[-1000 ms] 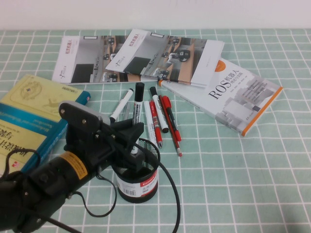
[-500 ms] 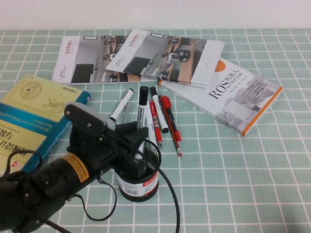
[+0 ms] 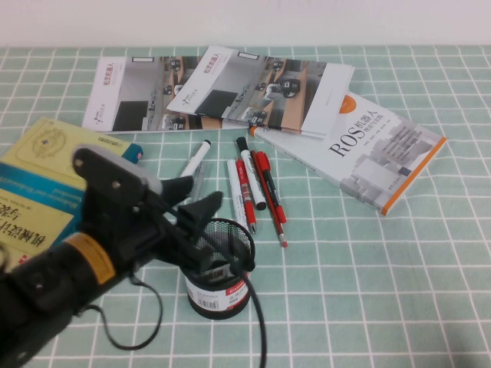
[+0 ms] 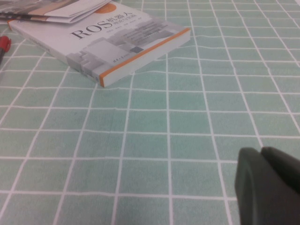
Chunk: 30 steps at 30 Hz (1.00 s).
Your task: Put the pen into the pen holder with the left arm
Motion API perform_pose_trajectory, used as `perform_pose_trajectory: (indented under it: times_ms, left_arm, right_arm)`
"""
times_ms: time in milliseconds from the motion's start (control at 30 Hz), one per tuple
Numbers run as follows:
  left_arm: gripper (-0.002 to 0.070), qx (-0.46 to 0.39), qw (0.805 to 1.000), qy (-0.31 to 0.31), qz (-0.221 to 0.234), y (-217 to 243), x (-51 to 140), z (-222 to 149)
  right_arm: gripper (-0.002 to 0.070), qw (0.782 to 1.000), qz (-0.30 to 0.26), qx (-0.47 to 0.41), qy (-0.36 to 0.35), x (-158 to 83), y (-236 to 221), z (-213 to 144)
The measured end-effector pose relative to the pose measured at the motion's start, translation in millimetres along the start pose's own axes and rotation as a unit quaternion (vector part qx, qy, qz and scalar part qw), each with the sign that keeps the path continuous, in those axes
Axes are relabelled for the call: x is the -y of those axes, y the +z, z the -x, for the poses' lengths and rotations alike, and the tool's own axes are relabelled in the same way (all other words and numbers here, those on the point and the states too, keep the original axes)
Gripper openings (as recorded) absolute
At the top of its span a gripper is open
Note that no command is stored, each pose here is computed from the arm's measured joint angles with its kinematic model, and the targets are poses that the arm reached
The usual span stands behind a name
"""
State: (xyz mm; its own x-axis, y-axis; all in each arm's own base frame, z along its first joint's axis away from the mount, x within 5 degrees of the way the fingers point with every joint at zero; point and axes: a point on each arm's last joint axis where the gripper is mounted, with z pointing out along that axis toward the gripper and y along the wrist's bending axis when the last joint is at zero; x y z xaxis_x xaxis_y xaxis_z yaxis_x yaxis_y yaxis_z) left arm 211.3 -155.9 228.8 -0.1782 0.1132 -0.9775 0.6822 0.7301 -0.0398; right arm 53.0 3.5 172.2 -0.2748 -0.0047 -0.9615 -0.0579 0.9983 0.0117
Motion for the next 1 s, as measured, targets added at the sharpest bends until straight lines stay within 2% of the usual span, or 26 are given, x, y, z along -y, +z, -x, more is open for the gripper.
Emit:
perform_pose_trajectory:
  times_ms: [67,200,300,667,1000]
  left_arm:
    - [0.0288,-0.002,1.000,0.007,0.010,-10.5,0.2,8.8]
    - [0.0101,-0.003,0.999,0.018,0.034,-38.1,0.9,27.0]
    - [0.0027,0.009,0.998,0.025,0.052,-63.5,2.4,41.7]
    - [0.0000,0.089,0.989,0.028,0.111,-169.3,11.3,70.5]
    - [0.0000,0.042,0.986,0.001,0.158,-213.1,10.2,51.9]
  right_arm:
    - [-0.0020,1.000,0.000,0.000,0.000,0.0,0.0,0.0]
    - [-0.0020,1.000,0.000,0.000,0.000,0.0,0.0,0.0]
    - [-0.0020,1.000,0.000,0.000,0.000,0.0,0.0,0.0]
    - [-0.0020,1.000,0.000,0.000,0.000,0.0,0.0,0.0]
    - [-0.0020,1.000,0.000,0.000,0.000,0.0,0.0,0.0]
